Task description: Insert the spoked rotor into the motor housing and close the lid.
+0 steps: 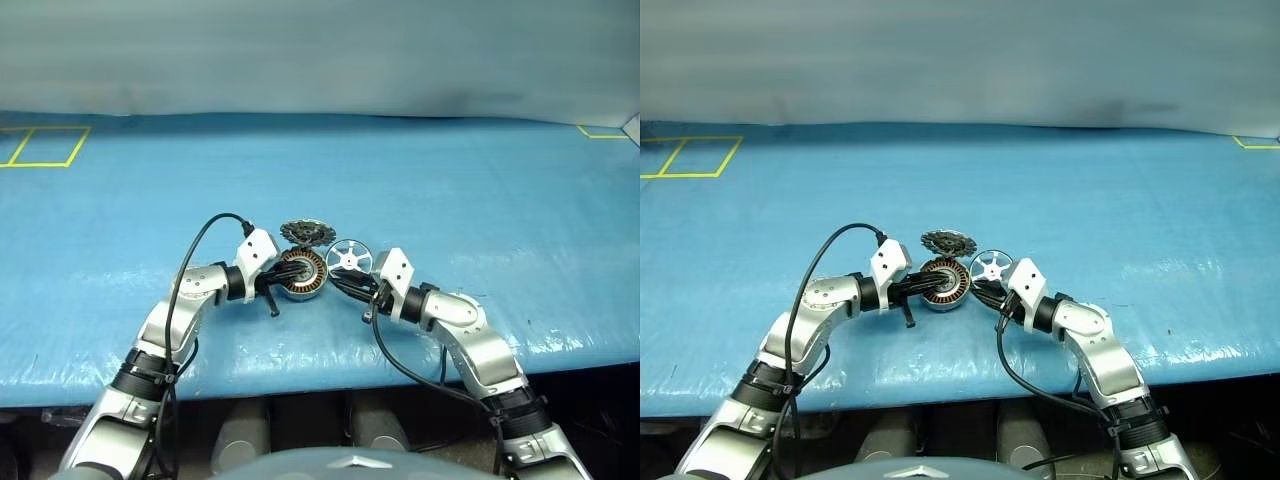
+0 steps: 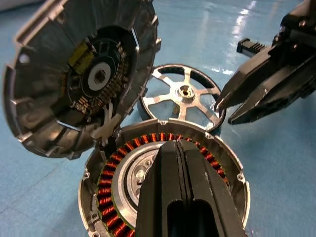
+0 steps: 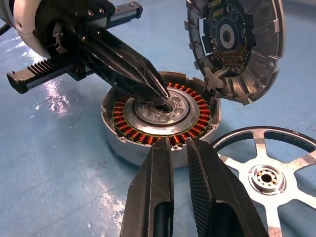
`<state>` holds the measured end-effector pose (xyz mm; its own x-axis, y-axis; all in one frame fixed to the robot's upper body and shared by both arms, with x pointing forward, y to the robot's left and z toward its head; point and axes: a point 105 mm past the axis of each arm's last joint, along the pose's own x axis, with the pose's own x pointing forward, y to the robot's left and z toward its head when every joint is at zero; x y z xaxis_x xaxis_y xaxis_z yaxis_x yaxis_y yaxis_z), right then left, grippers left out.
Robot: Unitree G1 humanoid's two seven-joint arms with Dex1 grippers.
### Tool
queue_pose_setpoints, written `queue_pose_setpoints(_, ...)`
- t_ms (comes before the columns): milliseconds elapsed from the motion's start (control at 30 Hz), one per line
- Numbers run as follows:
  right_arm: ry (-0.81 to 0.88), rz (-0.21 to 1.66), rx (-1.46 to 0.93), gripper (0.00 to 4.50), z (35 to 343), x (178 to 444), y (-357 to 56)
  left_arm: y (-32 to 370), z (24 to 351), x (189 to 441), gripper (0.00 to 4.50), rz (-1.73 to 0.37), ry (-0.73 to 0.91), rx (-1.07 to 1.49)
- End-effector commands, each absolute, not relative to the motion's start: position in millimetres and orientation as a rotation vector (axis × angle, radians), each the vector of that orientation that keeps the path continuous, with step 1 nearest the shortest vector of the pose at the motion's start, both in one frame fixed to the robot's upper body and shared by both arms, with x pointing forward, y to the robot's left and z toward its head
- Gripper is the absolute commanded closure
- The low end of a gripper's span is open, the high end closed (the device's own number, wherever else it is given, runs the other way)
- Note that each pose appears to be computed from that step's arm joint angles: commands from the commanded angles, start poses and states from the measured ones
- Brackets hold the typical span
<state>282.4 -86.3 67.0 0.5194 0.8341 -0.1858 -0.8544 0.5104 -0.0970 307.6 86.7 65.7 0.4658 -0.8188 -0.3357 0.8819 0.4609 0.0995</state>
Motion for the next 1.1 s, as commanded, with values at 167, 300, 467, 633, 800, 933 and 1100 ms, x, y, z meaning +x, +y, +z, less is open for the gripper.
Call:
queue_pose_setpoints(167,0.057,1.026,-0.181,3.92,78.9,281.8,-81.4,86.8,70.0,315.5,4.5,-1.033,0.229,0.318)
queue_pose_setpoints(300,0.054,1.026,-0.179,3.92,79.6,282.1,-80.7,85.3,67.9,313.0,4.5,-1.049,0.237,0.321)
queue_pose_setpoints(467,0.052,1.025,-0.181,3.92,79.4,282.6,-79.7,81.8,66.2,307.7,4.5,-1.096,0.253,0.342)
queue_pose_setpoints(633,0.054,1.02,-0.18,3.92,78.0,282.4,-79.2,82.5,61.1,298.5,4.5,-1.171,0.302,0.423)
queue_pose_setpoints(800,0.053,1.016,-0.178,3.92,77.6,282.2,-78.9,93.2,54.3,303.2,4.5,-1.138,0.352,0.505)
queue_pose_setpoints(933,0.053,1.01,-0.181,3.92,77.5,282.7,-79.0,96.3,53.8,305.5,4.5,-1.118,0.361,0.51)
queue_pose_setpoints(1100,0.057,1.007,-0.188,3.92,76.4,283.0,-79.5,83.8,96.6,313.3,4.5,-1.083,0.14,0.258)
